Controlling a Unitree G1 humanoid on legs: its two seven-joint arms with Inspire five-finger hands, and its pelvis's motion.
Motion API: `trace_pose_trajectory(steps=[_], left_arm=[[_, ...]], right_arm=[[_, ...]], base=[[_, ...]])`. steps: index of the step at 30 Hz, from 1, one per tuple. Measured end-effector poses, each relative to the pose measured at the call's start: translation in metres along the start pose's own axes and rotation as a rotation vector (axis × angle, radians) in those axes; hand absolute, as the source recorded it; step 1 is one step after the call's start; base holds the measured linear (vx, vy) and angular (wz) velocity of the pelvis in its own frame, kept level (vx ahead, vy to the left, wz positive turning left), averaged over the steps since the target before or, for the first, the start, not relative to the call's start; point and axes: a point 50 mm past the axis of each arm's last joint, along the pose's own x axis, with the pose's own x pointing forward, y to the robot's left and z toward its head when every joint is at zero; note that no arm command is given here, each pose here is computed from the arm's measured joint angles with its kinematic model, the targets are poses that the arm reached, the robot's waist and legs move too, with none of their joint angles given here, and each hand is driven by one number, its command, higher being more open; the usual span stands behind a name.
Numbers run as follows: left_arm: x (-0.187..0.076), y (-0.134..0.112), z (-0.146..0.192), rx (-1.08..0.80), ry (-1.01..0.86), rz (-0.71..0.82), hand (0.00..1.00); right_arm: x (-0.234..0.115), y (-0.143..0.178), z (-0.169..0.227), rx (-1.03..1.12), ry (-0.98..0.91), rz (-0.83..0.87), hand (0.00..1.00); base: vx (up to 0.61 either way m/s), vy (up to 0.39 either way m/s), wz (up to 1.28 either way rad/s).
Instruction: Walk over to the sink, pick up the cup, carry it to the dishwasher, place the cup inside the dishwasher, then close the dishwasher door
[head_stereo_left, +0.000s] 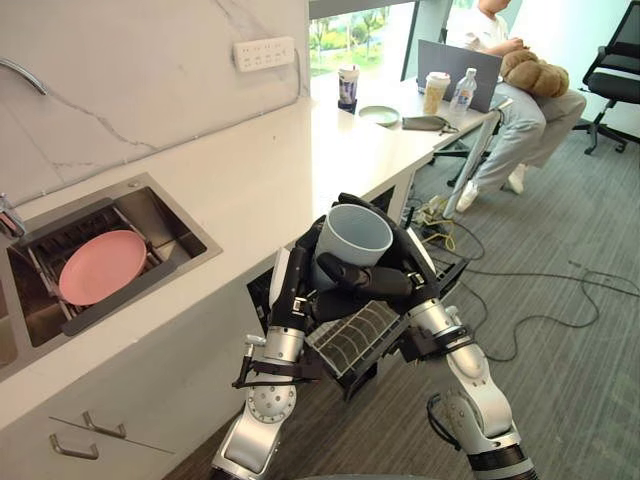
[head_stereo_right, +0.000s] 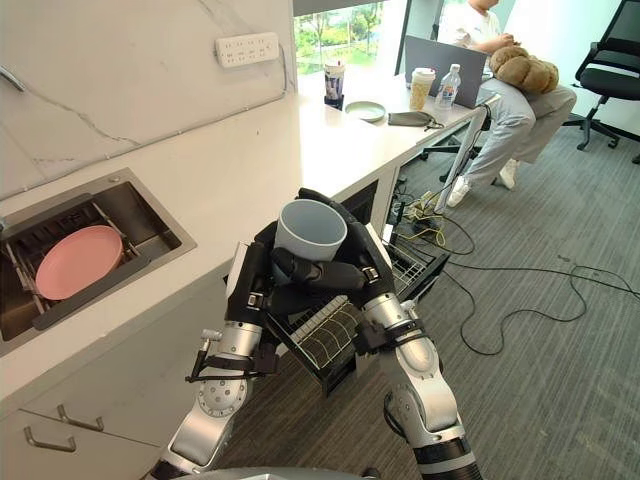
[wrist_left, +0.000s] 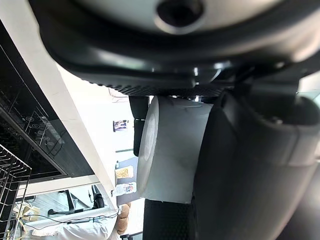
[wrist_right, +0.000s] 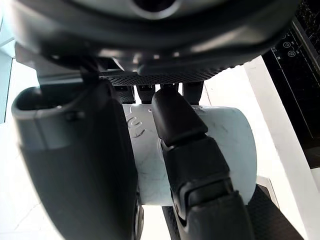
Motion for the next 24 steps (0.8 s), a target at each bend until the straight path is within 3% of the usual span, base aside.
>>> trace_pose_trajectory(steps=[7,8,24], left_arm=[[-0.001,-0.001,0.0,-0.012,0.006,0.015,0.0],[-0.002,-0.001,-0.001,-0.019,0.01,0.017,1.0],[-0.005,0.011,-0.005,-0.049,0.043,0.092,1.0]], right_arm=[[0.0,0.001,-0.001,-0.003,0.003,0.0,0.0],[0.0,0.002,-0.001,-0.004,0.004,-0.001,0.0],[-0.002,-0.008,-0.009,0.097,0.007,-0.14,0.0]], base=[[0.0,0.0,0.0],[0.0,0.0,0.0],[0.0,-0.003,0.0]])
